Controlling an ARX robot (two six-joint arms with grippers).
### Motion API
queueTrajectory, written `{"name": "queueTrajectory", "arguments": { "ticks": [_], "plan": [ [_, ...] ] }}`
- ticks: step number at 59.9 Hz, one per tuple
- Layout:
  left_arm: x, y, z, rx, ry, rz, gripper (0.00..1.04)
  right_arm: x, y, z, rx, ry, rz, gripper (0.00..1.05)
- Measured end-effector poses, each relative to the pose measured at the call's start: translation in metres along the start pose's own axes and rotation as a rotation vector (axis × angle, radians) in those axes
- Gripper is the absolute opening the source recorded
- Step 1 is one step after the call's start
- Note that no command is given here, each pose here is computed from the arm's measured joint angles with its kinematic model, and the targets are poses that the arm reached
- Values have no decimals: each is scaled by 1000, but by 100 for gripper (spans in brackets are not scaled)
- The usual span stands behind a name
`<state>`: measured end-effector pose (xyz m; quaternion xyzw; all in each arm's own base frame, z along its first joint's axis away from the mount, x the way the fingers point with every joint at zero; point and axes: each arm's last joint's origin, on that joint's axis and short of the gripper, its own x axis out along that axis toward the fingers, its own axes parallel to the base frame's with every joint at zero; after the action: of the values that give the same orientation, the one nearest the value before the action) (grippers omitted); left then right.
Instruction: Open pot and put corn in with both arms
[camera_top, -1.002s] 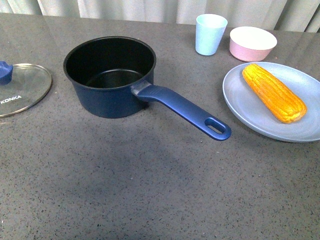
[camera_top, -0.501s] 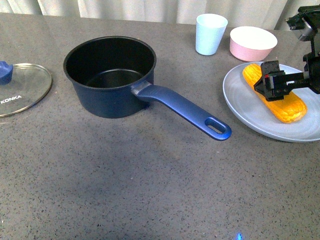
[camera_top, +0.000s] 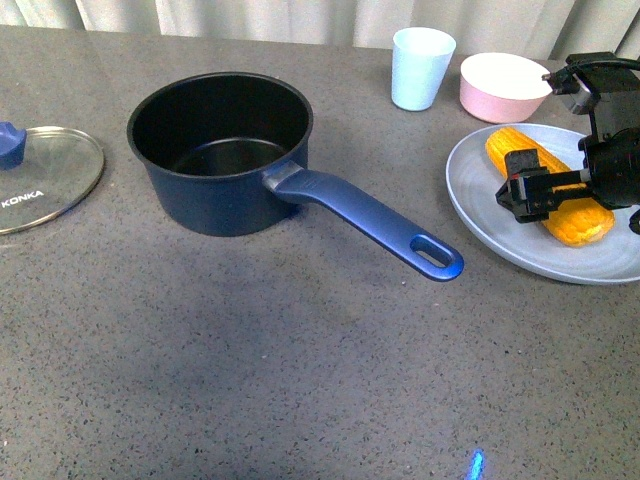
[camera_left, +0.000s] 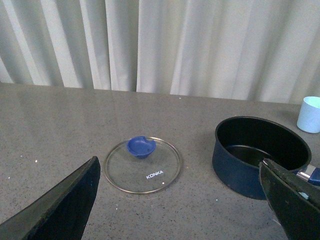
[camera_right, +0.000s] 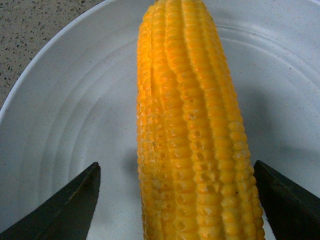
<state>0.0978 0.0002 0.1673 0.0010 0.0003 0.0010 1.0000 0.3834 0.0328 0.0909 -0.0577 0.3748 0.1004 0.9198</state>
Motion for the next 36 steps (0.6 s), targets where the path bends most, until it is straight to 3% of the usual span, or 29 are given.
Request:
{"name": "queueTrajectory", "arguments": {
  "ticks": [16,27,36],
  "plan": [
    [0,0,0,0,0,0,96,-4,-7,-3,36,0,17,45],
    [0,0,0,0,0,0,96,-19,-12,4,60,-33,41,32],
    [0,0,0,0,0,0,96,-40,-9,22,77,-105,90,28]
  ]
}}
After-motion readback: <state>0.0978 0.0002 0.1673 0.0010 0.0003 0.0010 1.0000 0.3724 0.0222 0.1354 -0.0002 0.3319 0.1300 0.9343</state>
